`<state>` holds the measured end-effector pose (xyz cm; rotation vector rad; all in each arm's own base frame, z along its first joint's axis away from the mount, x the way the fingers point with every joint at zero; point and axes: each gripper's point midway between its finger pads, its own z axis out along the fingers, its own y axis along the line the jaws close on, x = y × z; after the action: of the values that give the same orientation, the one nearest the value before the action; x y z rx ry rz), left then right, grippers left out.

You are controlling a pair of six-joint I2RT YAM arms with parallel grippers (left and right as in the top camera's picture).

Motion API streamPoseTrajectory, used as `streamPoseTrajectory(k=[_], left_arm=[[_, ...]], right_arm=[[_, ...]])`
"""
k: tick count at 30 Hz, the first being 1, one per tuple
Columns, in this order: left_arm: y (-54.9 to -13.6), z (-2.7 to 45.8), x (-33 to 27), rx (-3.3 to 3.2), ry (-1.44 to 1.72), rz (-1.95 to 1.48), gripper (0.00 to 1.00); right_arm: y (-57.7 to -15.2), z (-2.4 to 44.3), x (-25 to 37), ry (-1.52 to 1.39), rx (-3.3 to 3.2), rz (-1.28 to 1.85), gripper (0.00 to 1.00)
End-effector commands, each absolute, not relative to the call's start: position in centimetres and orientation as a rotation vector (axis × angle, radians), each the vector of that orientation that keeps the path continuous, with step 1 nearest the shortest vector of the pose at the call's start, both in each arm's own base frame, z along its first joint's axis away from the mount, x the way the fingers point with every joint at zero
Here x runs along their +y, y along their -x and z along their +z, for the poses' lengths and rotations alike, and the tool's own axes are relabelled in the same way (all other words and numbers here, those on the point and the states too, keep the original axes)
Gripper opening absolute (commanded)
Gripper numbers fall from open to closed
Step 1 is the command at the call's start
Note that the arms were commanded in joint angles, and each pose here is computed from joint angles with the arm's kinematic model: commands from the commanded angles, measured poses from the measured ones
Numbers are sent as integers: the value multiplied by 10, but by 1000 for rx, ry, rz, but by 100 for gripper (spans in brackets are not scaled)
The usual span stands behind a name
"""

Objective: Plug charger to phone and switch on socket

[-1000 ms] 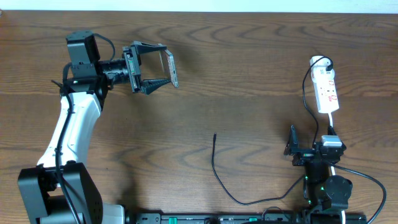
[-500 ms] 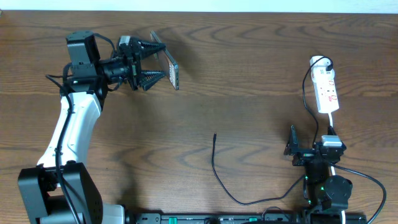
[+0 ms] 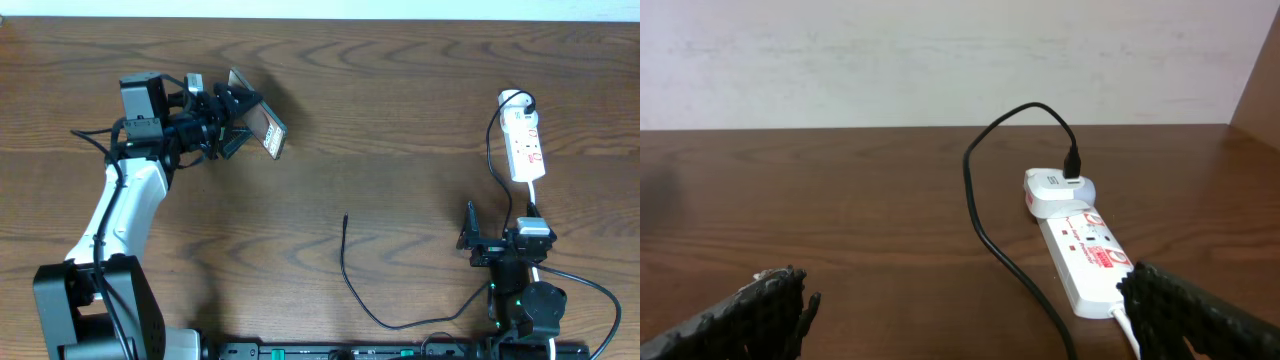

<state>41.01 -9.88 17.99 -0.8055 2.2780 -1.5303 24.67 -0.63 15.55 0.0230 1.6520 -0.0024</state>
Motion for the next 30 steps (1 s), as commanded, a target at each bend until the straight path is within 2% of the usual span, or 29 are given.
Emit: streamPoseTrajectory(k=[1,19,30], left_arm=[[-409,184,-97,2265,737,-1495,7],[-403,175,-110,2308,732,-1482,7],[-408,176,-110,2288,790,-1483,7]], right_arm=[[-247,154,-5,-6,1658,-9,99],[-247,156,2,8,1648,32,99],[-243,205,33,-5,1492,343,99]])
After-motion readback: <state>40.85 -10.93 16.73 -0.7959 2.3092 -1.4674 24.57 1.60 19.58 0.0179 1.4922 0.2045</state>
